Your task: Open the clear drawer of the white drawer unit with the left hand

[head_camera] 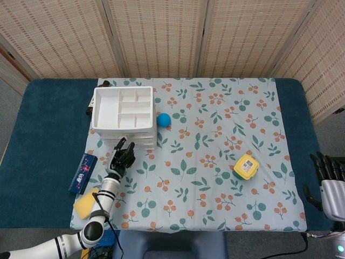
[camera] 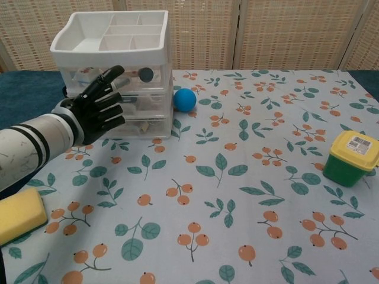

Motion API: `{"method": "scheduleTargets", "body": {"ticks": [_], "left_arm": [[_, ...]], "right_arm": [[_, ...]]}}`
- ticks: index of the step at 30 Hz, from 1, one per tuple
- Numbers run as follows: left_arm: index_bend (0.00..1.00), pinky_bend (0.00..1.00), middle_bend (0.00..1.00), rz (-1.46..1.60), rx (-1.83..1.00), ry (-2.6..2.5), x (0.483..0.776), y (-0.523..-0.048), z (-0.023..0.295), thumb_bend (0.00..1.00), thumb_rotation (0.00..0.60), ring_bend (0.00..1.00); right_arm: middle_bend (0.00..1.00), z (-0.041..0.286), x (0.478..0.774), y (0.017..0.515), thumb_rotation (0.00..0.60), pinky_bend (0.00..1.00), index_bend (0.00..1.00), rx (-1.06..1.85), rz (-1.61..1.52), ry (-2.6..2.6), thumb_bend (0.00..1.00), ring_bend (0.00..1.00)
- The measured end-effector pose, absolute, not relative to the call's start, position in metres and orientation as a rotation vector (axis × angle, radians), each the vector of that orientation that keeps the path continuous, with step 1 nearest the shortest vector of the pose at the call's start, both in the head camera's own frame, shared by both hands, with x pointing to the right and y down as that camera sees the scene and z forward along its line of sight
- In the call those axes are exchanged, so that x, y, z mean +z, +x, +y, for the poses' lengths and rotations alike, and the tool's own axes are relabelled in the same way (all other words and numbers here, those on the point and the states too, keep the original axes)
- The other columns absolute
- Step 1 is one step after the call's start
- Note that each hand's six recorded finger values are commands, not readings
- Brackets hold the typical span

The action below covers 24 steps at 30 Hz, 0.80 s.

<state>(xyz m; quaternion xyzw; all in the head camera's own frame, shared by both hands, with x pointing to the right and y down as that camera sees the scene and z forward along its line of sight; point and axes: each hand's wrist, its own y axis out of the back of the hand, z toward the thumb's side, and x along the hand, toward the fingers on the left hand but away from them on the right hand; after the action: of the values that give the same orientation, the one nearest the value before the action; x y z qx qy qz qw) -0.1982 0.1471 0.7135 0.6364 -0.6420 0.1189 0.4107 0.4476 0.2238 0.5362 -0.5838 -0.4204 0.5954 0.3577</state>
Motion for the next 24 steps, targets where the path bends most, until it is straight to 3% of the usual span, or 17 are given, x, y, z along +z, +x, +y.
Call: {"method": "scheduleTargets", "body": {"ticks": [24], "left_arm": [[0.40,1.00,0.99,-1.582,0.307,1.613,0.709,-0.202,0.169,0.25,0.600,1.00]], "right_arm": [[0.00,0.225,0.538,0.447,0.600,0.00,0.00,1.539,-1.080,-1.515,0.45,0.00]]}}
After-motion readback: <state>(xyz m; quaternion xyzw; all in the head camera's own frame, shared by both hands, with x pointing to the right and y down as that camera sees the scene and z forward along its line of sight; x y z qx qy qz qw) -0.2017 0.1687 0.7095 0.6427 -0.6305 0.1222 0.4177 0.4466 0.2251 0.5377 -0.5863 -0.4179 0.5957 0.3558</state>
